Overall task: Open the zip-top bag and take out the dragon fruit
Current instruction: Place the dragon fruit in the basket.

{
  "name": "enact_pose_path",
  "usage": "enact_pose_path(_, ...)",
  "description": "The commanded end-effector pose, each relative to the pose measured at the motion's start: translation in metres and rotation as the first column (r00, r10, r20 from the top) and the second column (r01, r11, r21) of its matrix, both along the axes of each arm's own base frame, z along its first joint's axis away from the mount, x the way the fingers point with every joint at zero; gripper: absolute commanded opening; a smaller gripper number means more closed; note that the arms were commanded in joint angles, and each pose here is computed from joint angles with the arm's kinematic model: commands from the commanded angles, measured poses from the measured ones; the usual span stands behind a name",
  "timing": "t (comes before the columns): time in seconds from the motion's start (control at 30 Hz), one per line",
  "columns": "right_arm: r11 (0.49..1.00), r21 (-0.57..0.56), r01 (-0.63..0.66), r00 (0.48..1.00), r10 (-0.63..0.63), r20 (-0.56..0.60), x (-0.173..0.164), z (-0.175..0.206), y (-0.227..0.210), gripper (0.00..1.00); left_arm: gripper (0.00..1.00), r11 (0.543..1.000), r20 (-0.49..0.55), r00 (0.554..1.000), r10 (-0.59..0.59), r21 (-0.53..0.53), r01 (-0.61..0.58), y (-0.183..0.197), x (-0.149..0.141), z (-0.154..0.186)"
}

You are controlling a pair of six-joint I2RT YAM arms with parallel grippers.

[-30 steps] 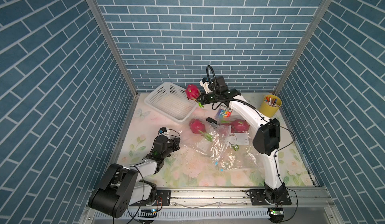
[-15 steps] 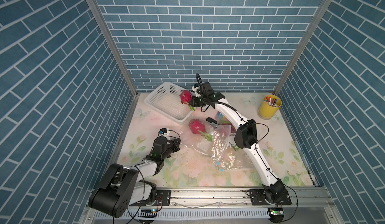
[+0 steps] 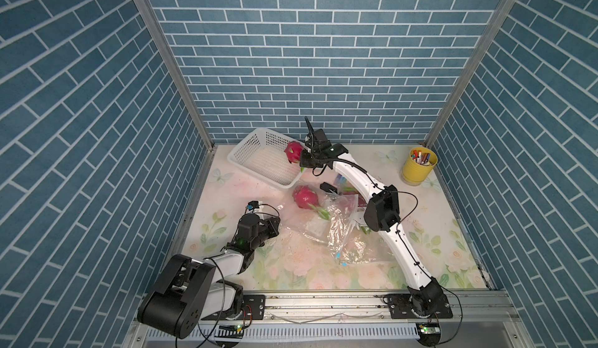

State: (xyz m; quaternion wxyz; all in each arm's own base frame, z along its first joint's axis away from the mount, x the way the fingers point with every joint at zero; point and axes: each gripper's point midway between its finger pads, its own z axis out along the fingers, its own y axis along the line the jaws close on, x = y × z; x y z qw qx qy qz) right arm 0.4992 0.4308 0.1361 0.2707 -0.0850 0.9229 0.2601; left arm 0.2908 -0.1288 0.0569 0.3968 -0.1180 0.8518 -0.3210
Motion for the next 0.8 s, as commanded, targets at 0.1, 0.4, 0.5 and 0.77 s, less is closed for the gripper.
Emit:
enact_pose_path(0.1,0.999,-0.016,0.03,1.0,-0.03,0.001,0.003,0.014,-0.017,0.13,0.0,1.0,0.001,1.0,0.007,0.016,-0.007,0.005,-0.003,-0.002)
enact_pose_path(0.4,0.997,0.059,-0.046,0.997,0.042,0.067,-0.002,0.054,-0.006,0.48,0.0,0.999,-0.003,1.0,0.022,0.032,-0.022,0.009,-0.006,-0.003)
enact_pose_path(0.5,0.996,0.07,-0.056,0.994,0.049,0.103,-0.004,0.074,-0.007,0.54,0.0,0.999,0.0,1.0,0.024,0.033,-0.024,0.009,-0.005,-0.001)
enact_pose_path(0.77,0.992,0.088,-0.089,0.983,0.073,0.169,-0.013,0.112,-0.01,0.57,0.01,0.999,0.004,1.0,0.03,0.031,-0.03,0.009,-0.001,0.002)
